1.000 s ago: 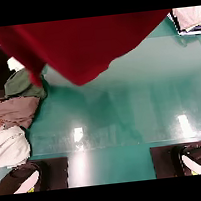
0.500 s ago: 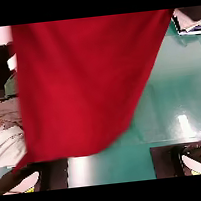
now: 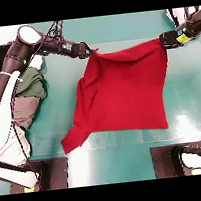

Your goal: Fold the shirts.

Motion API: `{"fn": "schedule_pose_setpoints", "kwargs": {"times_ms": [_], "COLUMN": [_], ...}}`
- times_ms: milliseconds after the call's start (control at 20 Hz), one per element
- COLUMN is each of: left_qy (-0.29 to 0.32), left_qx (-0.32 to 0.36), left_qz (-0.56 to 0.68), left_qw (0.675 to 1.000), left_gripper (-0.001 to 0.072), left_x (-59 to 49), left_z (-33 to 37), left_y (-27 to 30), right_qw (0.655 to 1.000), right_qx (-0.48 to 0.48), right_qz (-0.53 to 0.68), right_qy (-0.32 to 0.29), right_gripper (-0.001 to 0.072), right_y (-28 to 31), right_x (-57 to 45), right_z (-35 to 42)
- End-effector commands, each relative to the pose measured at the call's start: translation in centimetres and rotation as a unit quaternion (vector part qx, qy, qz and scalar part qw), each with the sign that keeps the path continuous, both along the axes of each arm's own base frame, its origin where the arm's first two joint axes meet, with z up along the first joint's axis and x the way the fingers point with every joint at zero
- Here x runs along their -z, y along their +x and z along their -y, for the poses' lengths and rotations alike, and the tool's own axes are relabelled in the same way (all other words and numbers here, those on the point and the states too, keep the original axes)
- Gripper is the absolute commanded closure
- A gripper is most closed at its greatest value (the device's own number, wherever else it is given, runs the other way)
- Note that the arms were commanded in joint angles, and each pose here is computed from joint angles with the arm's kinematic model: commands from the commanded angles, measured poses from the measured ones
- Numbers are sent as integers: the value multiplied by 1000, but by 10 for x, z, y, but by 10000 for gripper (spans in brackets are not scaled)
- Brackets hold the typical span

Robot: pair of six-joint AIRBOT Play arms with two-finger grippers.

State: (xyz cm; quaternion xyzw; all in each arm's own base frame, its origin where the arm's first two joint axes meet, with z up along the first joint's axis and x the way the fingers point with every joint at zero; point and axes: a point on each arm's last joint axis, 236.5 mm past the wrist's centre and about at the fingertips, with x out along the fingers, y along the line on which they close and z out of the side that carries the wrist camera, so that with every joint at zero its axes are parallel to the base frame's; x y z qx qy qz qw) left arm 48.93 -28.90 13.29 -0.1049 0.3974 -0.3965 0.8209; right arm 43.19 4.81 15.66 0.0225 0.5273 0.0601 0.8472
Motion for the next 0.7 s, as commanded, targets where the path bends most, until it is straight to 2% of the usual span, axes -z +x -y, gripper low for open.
{"fn": "schedule_pose_setpoints", "kwargs": {"times_ms": [0, 50, 100, 300, 450, 500, 550, 650], "left_qy": [14, 18, 24, 42, 51, 66, 85, 100], "left_qx": [-36, -37, -33, -29, -20, -9, 0, 2], "left_qz": [-65, -88, -114, -200, -238, -249, -257, -279], "left_qw": [997, 995, 993, 979, 970, 966, 963, 955], "left_gripper": [153, 153, 153, 154, 155, 176, 236, 235], "left_x": [30, 32, 37, 52, 73, 88, 102, 128], "left_z": [-45, -63, -81, -136, -138, -136, -136, -135], "left_y": [13, 9, 1, -27, -55, -71, -90, -131], "right_qw": [994, 989, 984, 981, 979, 977, 975, 972], "right_qx": [-3, -2, 1, -11, -13, -16, -19, -22], "right_qz": [-49, -55, -65, -92, -114, -126, -136, -155], "right_qy": [99, 134, 164, 168, 170, 171, 172, 176], "right_gripper": [577, 313, 206, 209, 209, 209, 209, 209], "right_y": [11, 12, 10, -21, -61, -78, -93, -121], "right_x": [31, 31, 30, 32, 46, 53, 61, 76], "right_z": [1, 0, 1, 18, 17, 13, 10, 3]}}
